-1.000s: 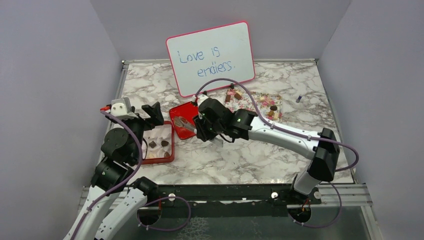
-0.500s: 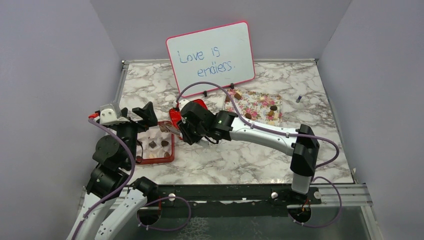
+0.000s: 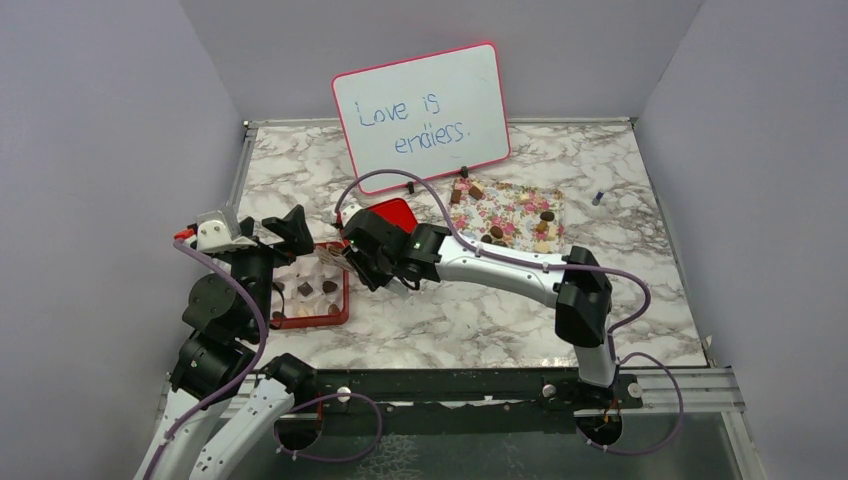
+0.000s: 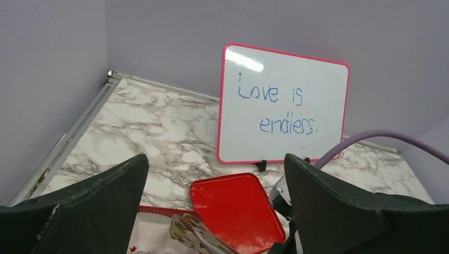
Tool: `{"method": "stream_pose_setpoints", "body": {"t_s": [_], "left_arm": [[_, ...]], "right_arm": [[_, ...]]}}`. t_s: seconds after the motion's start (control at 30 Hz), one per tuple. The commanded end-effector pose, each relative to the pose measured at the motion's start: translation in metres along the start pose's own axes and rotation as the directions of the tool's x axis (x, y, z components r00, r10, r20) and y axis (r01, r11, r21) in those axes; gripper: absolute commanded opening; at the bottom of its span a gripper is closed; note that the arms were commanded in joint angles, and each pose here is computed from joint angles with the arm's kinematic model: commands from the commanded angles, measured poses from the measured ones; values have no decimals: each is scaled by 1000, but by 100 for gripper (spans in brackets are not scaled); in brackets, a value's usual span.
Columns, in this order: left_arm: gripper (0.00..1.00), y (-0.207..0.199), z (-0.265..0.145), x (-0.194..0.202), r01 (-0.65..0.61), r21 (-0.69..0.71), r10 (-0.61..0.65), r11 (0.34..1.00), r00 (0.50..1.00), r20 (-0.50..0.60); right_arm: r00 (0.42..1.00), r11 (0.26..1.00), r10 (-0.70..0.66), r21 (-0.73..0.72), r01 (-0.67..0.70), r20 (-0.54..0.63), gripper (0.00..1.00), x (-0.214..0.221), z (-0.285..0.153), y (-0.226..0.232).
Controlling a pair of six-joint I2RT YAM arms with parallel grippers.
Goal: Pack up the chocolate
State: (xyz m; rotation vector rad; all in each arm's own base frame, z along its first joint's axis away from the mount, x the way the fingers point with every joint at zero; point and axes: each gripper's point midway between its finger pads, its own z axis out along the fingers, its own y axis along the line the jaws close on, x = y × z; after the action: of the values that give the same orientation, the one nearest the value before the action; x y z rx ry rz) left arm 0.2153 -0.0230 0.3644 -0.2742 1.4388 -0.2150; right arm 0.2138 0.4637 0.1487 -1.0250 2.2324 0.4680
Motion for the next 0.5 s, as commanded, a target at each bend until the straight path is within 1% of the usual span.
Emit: {"method": "stream_pose_setpoints", "body": {"t_s": [0.0,0.17,0.47], "left_arm": [[99,-1,-3,-17,28,-1,-28,1000,999,34],[99,-3,-2,-20,27,3,-27,1000,999,33],[99,-2,-1,-13,16,4,-16,1000,1000,26]], "right_arm": [[999,996,-45,77,45,-2,34,-3,-1,-7],[998,992,-60,113,59,5,37,-11,-4,-11],[998,991,-59,119,58,11,38,-15,-12,-9]]}}
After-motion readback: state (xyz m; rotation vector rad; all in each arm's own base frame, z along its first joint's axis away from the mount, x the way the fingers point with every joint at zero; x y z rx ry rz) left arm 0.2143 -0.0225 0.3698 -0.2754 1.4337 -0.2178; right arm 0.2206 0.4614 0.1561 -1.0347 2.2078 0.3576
